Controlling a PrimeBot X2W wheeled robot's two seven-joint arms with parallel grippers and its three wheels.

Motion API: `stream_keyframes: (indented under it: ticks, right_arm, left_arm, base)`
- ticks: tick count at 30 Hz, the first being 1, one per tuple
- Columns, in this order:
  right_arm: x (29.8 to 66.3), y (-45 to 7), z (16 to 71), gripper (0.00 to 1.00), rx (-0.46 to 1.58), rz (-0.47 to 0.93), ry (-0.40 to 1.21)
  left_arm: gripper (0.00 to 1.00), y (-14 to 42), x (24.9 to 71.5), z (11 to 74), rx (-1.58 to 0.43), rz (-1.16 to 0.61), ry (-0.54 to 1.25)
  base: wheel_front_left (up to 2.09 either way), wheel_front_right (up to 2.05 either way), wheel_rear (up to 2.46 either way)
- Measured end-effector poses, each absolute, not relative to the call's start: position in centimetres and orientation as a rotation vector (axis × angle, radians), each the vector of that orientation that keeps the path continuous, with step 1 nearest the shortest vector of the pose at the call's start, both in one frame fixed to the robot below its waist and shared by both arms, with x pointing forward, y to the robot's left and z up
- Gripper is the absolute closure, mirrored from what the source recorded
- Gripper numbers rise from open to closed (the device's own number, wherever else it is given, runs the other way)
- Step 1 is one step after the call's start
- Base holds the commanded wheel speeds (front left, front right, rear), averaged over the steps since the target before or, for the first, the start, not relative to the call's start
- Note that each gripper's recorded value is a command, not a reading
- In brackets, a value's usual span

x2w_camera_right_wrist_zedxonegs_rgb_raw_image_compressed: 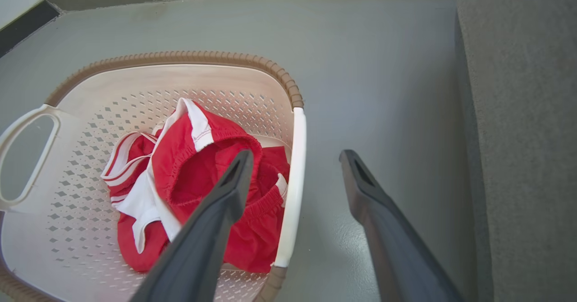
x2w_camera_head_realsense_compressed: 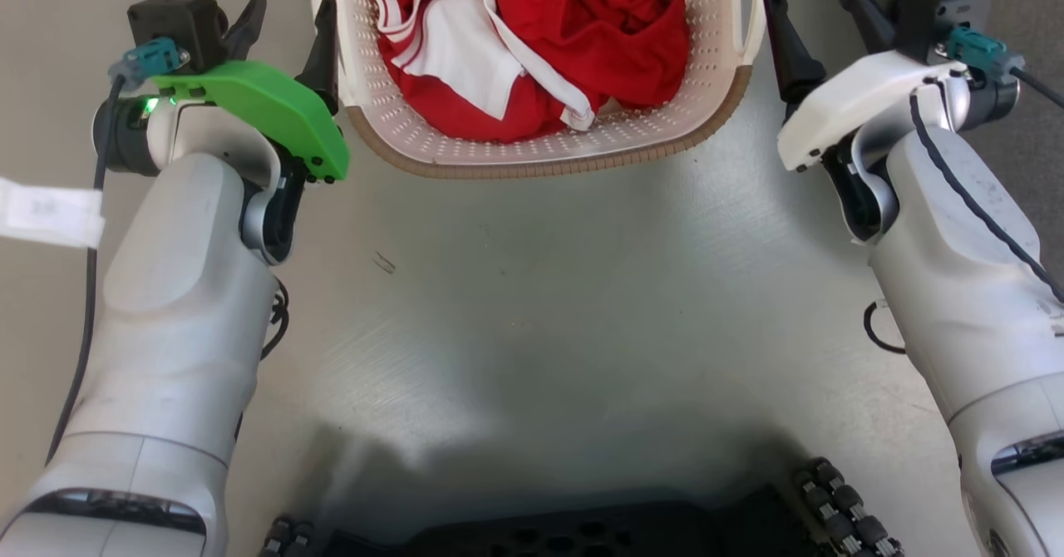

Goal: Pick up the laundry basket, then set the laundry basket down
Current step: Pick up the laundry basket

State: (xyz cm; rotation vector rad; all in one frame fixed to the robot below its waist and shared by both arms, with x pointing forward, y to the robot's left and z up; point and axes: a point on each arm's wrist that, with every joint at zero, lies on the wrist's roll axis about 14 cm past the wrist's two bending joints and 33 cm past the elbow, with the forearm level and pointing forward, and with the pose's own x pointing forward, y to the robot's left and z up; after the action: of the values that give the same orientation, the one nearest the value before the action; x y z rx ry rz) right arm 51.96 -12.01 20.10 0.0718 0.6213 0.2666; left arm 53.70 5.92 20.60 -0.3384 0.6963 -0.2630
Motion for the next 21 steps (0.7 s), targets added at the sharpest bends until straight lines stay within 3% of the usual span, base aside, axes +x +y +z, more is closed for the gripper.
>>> stream_keyframes:
  ticks: [21]
  right_arm:
    - [50.7, -11.9, 14.9, 0.00, 0.058, 0.283, 0.754]
  left_arm:
    - [0.00, 4.7, 51.9, 13.8, -0.384, -0.257, 0.893]
  base:
    - [0.00, 0.00, 0.00]
